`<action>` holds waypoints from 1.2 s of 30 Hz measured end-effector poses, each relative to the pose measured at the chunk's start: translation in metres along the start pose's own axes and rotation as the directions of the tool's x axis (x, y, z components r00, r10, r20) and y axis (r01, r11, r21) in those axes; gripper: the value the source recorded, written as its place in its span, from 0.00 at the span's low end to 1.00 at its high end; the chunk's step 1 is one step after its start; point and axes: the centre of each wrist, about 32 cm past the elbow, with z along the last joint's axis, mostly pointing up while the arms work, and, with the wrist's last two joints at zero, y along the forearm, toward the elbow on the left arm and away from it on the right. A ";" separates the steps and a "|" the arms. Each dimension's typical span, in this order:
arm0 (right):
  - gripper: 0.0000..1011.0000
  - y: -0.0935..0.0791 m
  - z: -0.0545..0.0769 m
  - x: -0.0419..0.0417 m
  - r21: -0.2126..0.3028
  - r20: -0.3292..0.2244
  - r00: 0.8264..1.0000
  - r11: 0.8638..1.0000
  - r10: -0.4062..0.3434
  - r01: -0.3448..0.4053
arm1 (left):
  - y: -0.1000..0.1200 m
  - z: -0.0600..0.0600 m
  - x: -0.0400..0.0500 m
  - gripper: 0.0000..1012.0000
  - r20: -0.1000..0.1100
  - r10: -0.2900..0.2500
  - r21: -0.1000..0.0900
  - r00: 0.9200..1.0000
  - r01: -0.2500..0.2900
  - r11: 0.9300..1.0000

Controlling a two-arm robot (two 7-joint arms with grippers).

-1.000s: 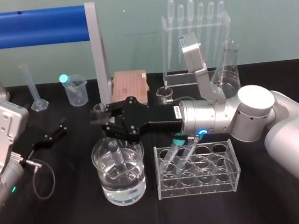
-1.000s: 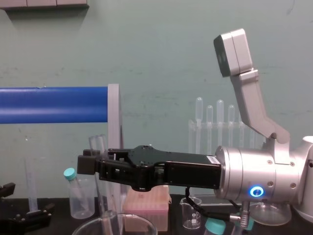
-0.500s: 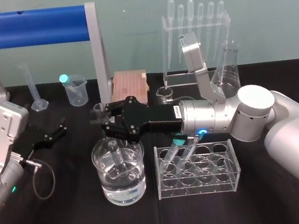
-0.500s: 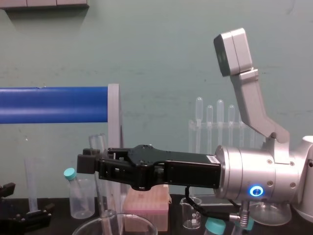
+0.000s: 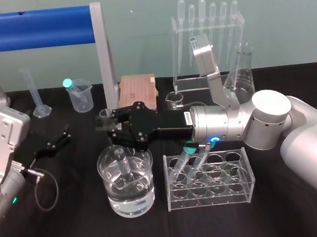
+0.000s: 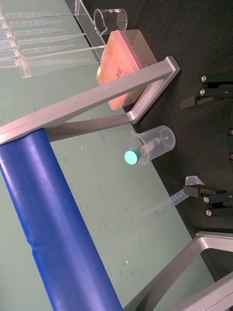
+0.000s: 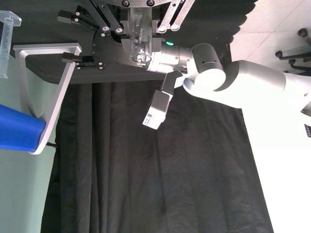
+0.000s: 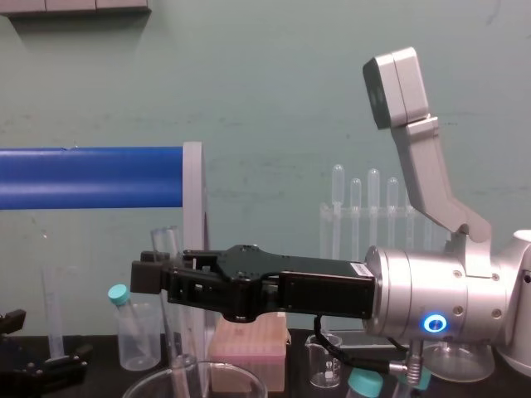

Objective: Hold the test tube with one hand and immerse one end into the beaker, then return it to the test tube rack.

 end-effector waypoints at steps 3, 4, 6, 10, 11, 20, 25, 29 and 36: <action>0.24 0.000 0.000 0.0000 0.000 0.000 1.000 1.000 0.000 0.000 | 0.000 0.000 0.0000 0.99 0.000 0.000 0.000 1.000 0.000 1.000; 0.24 0.000 0.000 0.0000 0.000 0.000 1.000 1.000 0.000 0.000 | 0.000 0.000 0.0000 0.99 0.000 0.000 0.000 1.000 0.000 1.000; 0.24 0.000 0.000 0.0000 0.000 0.000 1.000 1.000 0.000 0.000 | 0.000 0.000 0.0000 0.99 0.000 0.000 0.000 1.000 0.000 1.000; 0.24 0.000 0.000 0.0000 0.000 0.000 1.000 1.000 0.000 0.000 | 0.000 0.000 0.0000 0.99 0.000 0.000 0.000 1.000 0.000 1.000; 0.24 0.000 0.000 0.0000 0.000 0.000 1.000 1.000 0.000 0.000 | 0.000 0.000 0.0000 0.99 0.000 0.000 0.000 1.000 0.000 1.000; 0.24 0.000 0.000 0.0000 0.000 0.000 1.000 1.000 0.000 0.000 | 0.000 0.000 0.0000 0.99 0.000 0.000 0.000 1.000 0.000 1.000; 0.24 0.000 0.000 0.0000 0.000 0.000 1.000 1.000 0.000 0.000 | 0.000 0.000 0.0000 0.99 0.000 0.000 0.000 1.000 0.000 1.000; 0.24 0.000 0.000 0.0000 0.000 0.000 1.000 1.000 0.000 0.000 | 0.000 0.000 0.0000 0.99 0.000 0.000 0.000 1.000 0.000 1.000; 0.24 0.000 0.000 0.0000 0.000 0.000 1.000 1.000 0.000 0.000 | 0.000 0.000 0.0000 0.99 0.000 0.000 0.000 1.000 0.000 1.000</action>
